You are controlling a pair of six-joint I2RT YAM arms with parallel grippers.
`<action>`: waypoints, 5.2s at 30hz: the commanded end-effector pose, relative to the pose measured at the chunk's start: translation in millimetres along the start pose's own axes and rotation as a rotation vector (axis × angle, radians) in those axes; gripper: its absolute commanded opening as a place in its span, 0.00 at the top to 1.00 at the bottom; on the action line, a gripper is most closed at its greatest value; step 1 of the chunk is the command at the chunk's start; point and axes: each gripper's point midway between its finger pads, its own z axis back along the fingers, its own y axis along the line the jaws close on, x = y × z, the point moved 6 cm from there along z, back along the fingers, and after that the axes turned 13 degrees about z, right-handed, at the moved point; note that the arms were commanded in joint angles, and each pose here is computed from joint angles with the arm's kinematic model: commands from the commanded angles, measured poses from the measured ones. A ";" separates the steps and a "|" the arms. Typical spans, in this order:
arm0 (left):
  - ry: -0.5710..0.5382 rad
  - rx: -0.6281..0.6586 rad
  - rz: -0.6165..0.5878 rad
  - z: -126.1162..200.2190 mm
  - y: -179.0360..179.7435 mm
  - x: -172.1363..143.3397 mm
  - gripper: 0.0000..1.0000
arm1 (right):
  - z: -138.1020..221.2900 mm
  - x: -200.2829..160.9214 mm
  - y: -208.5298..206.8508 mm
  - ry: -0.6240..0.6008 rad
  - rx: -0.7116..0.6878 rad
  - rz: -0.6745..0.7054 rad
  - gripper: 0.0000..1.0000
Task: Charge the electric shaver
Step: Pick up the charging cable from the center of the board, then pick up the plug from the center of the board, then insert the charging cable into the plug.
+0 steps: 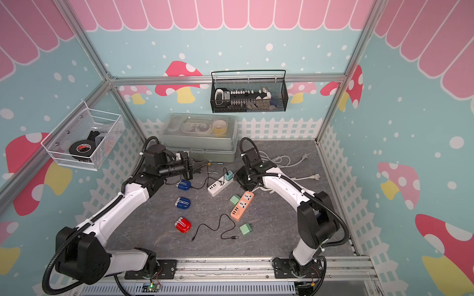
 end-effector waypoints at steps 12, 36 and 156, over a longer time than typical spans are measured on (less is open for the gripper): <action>-0.018 0.028 0.033 24.7 27.7 -6.0 1.00 | -54.4 -26.0 -22.8 0.115 -0.184 0.007 0.53; -0.020 0.021 0.036 23.2 25.9 -2.6 1.00 | -72.8 -17.9 -17.9 0.082 -0.219 0.090 0.48; 0.126 -0.359 -0.534 -63.6 -65.7 -57.2 1.00 | 165.8 42.3 88.0 -0.581 1.324 0.145 1.00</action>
